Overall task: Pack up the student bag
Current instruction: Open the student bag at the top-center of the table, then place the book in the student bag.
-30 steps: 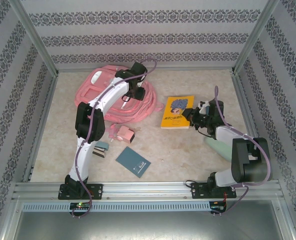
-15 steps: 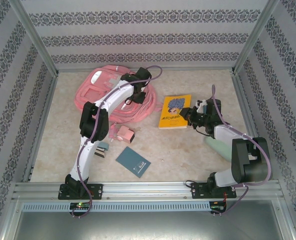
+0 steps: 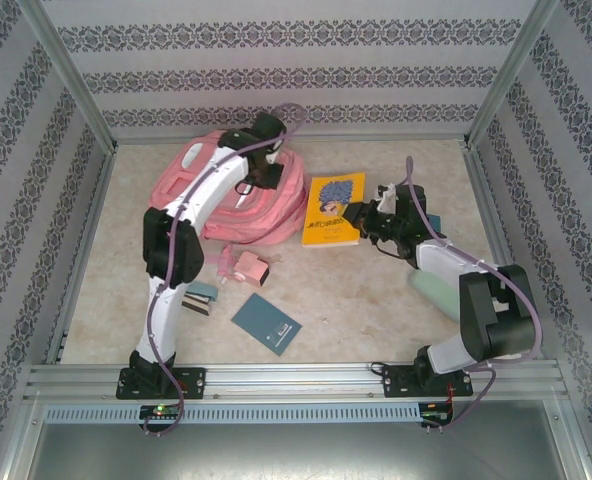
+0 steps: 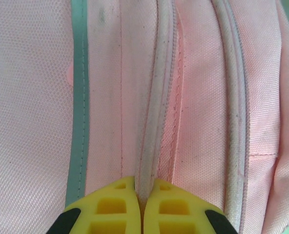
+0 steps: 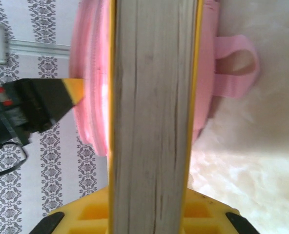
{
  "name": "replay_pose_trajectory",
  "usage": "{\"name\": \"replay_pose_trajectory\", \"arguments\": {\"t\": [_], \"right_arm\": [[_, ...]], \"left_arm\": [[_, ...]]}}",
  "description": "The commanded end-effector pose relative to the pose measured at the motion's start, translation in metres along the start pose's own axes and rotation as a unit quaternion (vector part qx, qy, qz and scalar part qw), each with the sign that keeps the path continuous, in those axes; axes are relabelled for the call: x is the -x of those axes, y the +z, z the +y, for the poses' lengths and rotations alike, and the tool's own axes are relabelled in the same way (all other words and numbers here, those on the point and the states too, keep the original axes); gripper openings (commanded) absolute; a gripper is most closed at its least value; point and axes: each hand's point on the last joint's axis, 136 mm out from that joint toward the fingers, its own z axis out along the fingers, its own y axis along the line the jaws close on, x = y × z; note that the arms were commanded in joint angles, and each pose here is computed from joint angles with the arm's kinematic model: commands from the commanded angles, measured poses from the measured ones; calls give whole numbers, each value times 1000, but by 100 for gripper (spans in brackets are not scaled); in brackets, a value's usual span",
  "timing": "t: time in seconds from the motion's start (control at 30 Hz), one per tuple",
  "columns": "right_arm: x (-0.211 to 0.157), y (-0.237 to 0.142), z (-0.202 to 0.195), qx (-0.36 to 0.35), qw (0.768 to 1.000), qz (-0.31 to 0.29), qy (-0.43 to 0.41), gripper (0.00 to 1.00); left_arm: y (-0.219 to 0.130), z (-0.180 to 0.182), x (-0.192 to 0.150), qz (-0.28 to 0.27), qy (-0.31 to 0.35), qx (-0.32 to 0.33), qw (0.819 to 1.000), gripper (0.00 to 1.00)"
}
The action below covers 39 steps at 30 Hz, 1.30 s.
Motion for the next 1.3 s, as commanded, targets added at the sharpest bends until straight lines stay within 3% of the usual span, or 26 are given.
{"name": "replay_pose_trajectory", "arguments": {"t": [0.0,0.23,0.43,1.03,1.2,1.23,1.27], "right_arm": [[20,13,47,58,996,-30,-54,0],[30,54,68,65,994,-60,-63,0],[34,97,80,71,993,-71,-54,0],[18,227,119,144,988,-64,1,0],[8,262,109,120,991,-52,4,0],[6,269,108,116,992,-47,4,4],[3,276,106,109,993,-37,2,15]], "left_arm": [[-77,-5,33,-77,-41,-77,993,0],[-116,12,56,-120,-107,-176,971,0],[-131,11,61,-131,-107,-236,957,0],[-134,6,64,-123,-138,-301,935,0],[-133,2,63,-120,-138,-311,933,0],[-133,3,63,-119,-139,-309,933,0],[-134,3,62,-120,-137,-307,934,0]]}}
